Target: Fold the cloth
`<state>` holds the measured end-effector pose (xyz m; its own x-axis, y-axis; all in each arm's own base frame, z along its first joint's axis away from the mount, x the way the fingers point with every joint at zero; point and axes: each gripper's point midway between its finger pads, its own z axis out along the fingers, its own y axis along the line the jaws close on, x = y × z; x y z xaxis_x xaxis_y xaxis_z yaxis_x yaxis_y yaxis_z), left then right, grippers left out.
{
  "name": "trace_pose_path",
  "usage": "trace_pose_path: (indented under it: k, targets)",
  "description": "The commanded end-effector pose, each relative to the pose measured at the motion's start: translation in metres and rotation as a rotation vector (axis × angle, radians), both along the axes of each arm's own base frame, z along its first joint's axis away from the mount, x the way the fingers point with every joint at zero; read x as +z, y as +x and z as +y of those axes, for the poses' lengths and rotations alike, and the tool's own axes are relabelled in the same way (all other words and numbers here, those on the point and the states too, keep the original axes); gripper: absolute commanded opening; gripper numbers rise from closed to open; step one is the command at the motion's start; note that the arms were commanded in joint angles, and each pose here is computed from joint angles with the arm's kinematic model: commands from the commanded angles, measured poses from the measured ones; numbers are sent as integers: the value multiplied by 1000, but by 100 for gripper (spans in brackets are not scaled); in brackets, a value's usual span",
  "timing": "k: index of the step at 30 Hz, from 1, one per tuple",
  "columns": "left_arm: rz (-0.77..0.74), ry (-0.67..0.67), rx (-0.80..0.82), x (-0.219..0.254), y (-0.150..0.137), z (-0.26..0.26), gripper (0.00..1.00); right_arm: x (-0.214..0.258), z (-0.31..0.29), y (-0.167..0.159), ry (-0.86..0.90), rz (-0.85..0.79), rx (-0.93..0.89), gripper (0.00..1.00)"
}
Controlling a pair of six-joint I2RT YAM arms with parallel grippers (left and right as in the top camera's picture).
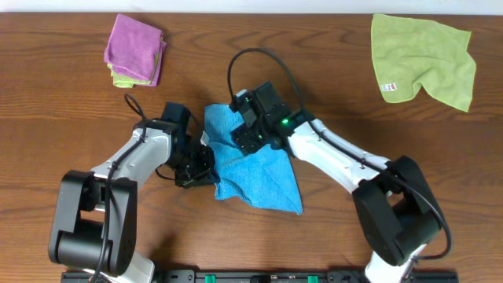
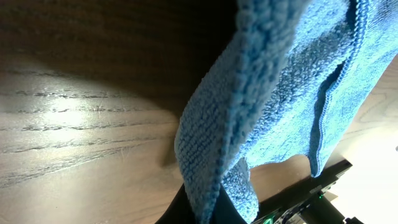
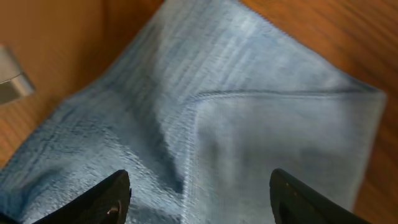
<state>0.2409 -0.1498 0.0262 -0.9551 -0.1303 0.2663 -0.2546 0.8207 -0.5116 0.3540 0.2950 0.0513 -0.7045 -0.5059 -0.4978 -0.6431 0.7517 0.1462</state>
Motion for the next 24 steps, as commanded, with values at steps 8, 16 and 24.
trace_pose_path:
  k: [8, 16, 24]
  targets:
    - [-31, 6, -15, 4, 5, 2, 6, -28, 10, 3, -30, 12, 5, 70]
    - [-27, 7, -15, 4, 4, 2, 6, -37, 11, 7, -36, 7, -5, 63]
    - [-25, 8, -15, 4, 4, 2, 6, -47, 11, 5, -46, 22, -9, 60]
